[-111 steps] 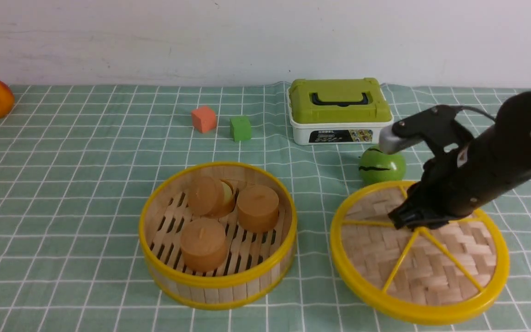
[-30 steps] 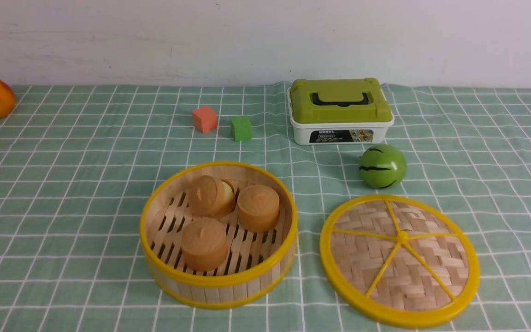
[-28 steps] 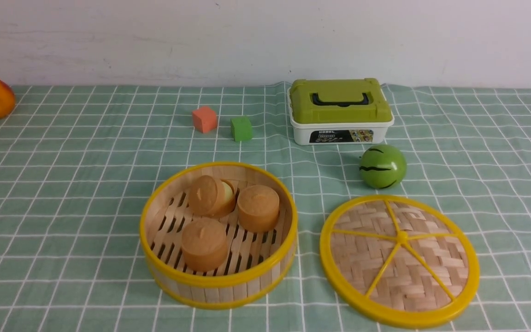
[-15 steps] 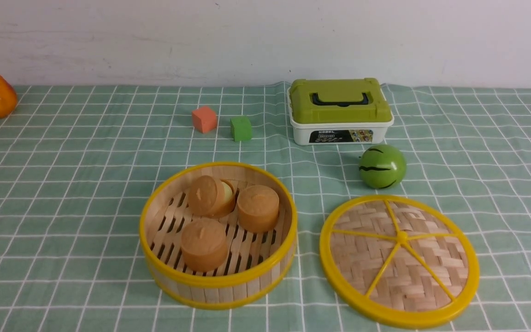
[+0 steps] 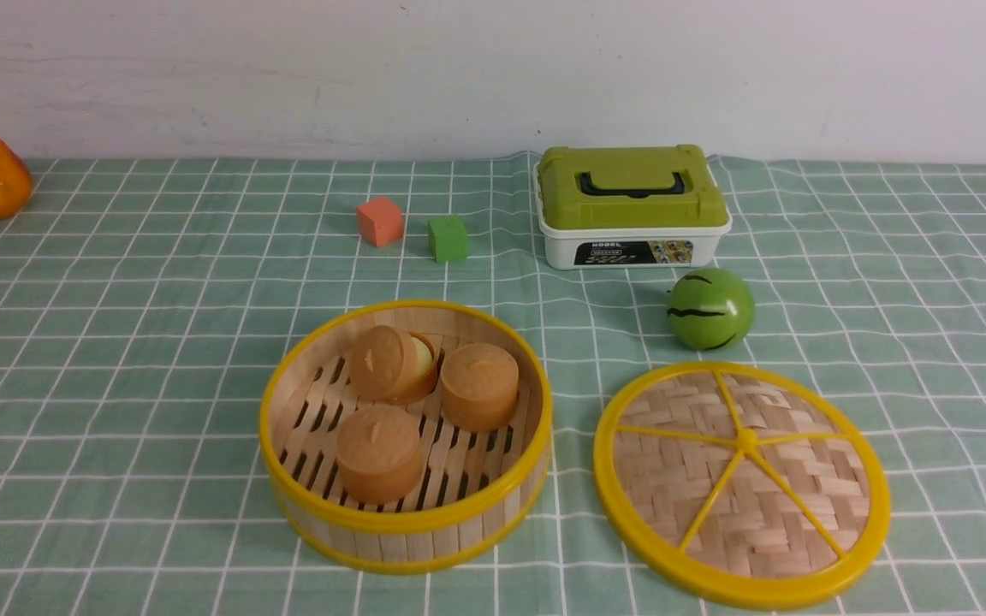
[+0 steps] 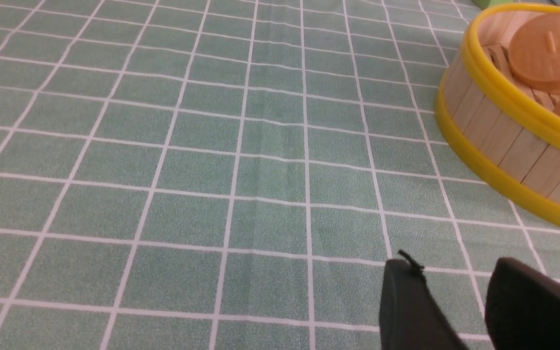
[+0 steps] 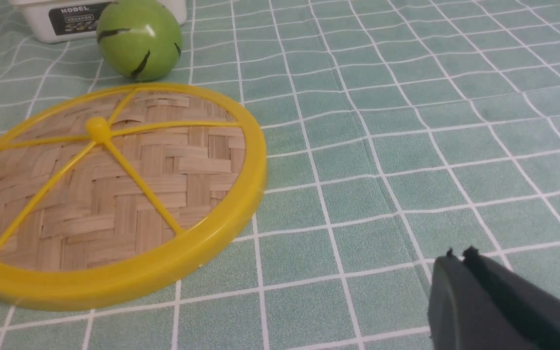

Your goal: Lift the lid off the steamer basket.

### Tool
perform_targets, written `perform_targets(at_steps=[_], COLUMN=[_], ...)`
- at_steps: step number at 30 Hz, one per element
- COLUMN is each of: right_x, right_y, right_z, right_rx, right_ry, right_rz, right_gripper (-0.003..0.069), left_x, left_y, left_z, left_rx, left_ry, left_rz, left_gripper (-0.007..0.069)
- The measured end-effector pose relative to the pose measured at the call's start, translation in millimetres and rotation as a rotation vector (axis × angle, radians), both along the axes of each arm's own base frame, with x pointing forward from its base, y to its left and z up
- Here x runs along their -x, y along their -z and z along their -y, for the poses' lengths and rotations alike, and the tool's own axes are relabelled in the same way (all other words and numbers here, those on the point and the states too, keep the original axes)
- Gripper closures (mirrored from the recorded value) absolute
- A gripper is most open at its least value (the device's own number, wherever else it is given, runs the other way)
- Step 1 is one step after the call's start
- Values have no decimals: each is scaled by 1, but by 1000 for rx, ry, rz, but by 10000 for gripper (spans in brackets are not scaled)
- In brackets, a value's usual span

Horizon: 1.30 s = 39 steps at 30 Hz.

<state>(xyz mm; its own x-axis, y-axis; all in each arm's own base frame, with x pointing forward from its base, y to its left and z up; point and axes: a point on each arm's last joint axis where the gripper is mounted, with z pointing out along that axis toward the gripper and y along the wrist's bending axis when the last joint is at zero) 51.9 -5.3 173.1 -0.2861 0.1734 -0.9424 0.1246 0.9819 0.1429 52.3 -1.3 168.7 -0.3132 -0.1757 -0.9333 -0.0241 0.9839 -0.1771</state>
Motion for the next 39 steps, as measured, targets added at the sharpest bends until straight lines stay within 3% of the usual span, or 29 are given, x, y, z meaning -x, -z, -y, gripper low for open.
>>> perform_targets(at_steps=[39], right_x=[0], right_y=[0], right_z=[0], right_rx=[-2], right_ry=[0], right_rz=[0], right_gripper=[634], left_x=[0], left_y=[0], left_z=[0], left_rx=[0], left_ry=[0], left_rz=[0], left_gripper=[386])
